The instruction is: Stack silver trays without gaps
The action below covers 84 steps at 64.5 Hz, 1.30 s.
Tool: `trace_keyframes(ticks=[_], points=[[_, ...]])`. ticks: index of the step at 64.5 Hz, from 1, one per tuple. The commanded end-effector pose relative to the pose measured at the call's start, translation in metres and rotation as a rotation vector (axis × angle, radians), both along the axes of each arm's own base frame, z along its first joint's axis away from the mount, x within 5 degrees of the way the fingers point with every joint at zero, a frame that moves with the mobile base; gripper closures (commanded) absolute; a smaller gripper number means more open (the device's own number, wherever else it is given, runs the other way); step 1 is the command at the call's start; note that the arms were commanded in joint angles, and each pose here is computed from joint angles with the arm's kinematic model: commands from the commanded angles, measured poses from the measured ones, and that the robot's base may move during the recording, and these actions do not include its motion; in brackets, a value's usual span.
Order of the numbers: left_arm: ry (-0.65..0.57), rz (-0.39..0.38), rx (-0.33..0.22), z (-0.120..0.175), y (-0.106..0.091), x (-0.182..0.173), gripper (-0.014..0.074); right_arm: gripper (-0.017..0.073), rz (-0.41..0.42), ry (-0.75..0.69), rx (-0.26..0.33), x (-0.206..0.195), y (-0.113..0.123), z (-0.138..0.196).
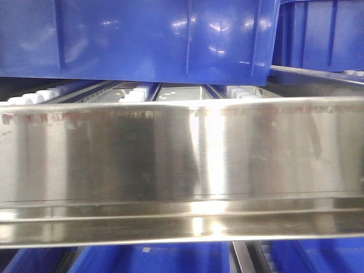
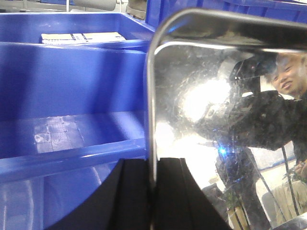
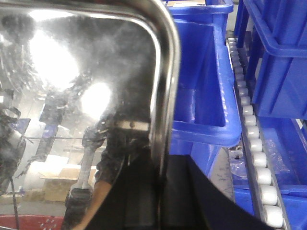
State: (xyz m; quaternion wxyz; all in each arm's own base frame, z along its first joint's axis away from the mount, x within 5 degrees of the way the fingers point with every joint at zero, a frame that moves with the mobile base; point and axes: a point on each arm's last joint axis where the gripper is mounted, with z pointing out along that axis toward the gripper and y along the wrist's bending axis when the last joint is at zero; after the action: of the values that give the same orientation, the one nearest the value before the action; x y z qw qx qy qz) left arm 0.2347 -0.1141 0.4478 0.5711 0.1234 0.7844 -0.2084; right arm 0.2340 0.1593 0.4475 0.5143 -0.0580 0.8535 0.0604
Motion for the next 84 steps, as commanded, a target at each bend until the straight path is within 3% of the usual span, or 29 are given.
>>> trace_keyframes(ticks=[1,84], points=[[-0.025,-0.037,-0.11,0.0126,-0.007,-0.008,0.0612,0.0638,0.118,-0.081,0.071,-0.0004,0.0161,0.0083],[-0.027,-0.037,-0.111,0.0128,-0.007,-0.008,0.0612,0.0638,0.118,-0.081,0.071,-0.0004,0.0161,0.0083]])
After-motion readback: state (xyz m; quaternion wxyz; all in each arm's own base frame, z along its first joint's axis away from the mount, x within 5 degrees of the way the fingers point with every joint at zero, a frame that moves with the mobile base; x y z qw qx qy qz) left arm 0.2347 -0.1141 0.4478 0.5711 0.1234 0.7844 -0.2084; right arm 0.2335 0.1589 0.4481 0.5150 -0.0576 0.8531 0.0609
